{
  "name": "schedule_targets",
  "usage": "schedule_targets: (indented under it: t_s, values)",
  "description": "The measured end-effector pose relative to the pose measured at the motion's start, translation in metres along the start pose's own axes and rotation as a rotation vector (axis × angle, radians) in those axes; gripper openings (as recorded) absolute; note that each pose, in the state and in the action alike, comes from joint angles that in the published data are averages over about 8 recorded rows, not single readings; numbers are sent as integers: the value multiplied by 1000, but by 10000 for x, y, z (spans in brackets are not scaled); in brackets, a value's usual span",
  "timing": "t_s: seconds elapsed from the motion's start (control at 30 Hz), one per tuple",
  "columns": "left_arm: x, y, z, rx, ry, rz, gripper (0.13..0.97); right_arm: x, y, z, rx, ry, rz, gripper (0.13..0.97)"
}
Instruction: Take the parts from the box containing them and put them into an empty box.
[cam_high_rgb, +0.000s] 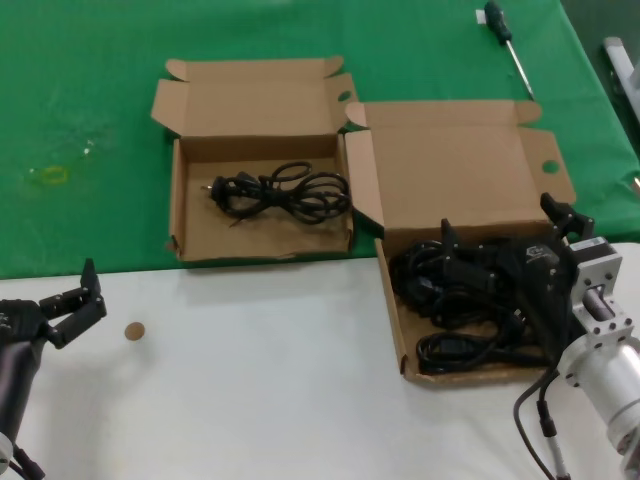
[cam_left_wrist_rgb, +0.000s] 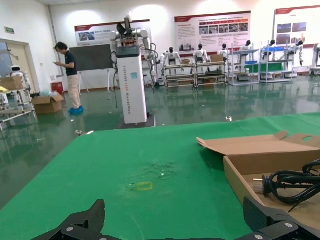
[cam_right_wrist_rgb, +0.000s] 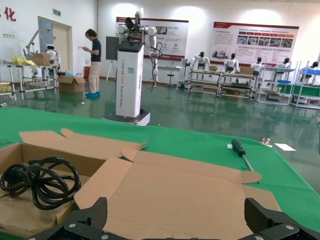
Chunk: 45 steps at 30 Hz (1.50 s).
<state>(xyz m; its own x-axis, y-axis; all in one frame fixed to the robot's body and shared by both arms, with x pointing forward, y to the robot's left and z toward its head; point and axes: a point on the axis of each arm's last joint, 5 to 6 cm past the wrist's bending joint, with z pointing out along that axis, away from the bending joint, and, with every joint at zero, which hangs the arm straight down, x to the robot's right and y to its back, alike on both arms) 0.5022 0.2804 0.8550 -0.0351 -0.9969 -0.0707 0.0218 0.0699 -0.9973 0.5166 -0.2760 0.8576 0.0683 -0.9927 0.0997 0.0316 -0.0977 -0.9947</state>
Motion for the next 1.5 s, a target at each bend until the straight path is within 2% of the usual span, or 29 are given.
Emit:
schedule_targets:
  t_s: [1.5]
  values:
    - [0,0,0,0,0,0,966,0,0,0,0,0,0,966]
